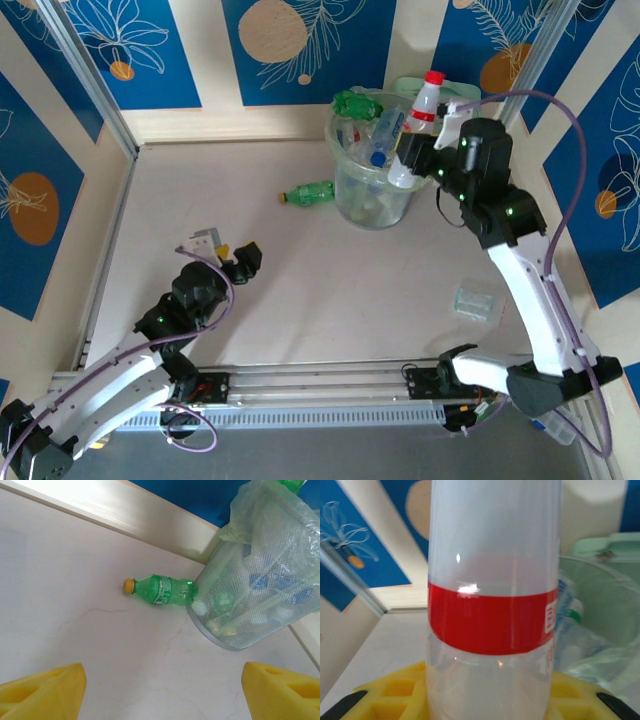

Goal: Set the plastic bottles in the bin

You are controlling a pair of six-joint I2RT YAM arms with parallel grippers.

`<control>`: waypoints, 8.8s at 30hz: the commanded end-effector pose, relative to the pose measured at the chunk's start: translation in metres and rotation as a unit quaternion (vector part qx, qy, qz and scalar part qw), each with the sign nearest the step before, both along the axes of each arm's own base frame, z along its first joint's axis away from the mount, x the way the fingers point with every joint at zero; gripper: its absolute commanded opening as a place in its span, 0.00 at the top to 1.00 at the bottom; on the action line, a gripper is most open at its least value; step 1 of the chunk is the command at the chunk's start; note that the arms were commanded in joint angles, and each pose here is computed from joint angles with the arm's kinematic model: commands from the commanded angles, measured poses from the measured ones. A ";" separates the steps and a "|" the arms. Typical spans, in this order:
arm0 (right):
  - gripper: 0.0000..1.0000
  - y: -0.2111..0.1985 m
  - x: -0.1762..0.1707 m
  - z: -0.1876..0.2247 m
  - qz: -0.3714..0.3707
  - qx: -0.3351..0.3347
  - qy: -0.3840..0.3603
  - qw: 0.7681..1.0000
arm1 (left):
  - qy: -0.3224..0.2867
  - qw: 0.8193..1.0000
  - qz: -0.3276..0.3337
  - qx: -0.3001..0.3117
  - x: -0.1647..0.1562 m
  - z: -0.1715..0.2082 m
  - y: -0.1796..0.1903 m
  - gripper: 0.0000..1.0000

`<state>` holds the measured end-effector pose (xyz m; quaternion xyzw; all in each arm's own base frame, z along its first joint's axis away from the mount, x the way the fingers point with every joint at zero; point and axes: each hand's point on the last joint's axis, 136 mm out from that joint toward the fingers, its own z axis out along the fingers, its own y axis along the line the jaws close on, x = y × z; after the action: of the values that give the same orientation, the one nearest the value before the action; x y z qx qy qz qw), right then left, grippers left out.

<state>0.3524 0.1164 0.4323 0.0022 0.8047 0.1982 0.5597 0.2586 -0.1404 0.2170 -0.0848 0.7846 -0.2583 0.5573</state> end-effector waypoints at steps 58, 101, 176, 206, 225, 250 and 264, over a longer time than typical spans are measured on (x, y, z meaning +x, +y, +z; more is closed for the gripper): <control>0.35 -0.028 0.133 -0.129 -0.063 0.093 0.305 0.946 | -0.011 1.000 0.026 0.005 0.001 0.010 0.010 0.18; 0.38 -0.040 0.110 -0.079 -0.101 0.032 0.239 0.965 | -0.014 0.997 0.080 -0.005 -0.004 0.014 0.035 0.18; 0.41 0.098 -0.111 -0.216 0.106 0.088 0.055 0.989 | 0.358 0.867 0.170 -0.303 0.250 -0.121 -0.107 0.08; 0.43 0.104 -0.111 -0.217 0.113 0.073 0.056 0.989 | 0.400 0.855 0.173 -0.282 0.272 -0.183 -0.131 0.34; 0.43 0.097 -0.114 -0.210 0.109 0.073 0.043 0.990 | 0.376 0.893 0.117 -0.220 0.207 -0.138 -0.097 0.50; 0.25 0.144 -0.140 -0.198 0.296 0.045 0.018 0.954 | 0.077 0.967 -0.241 -0.004 0.029 -0.018 -0.108 0.55; 0.15 0.163 -0.146 -0.201 0.379 0.105 0.069 0.917 | -0.072 0.883 -0.450 -0.113 -0.034 0.046 -0.163 0.55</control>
<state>0.2135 0.2696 0.2091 -0.2178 0.7845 0.4247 0.3959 0.2431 -0.2951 0.2365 0.1864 0.7161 -0.5351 0.4077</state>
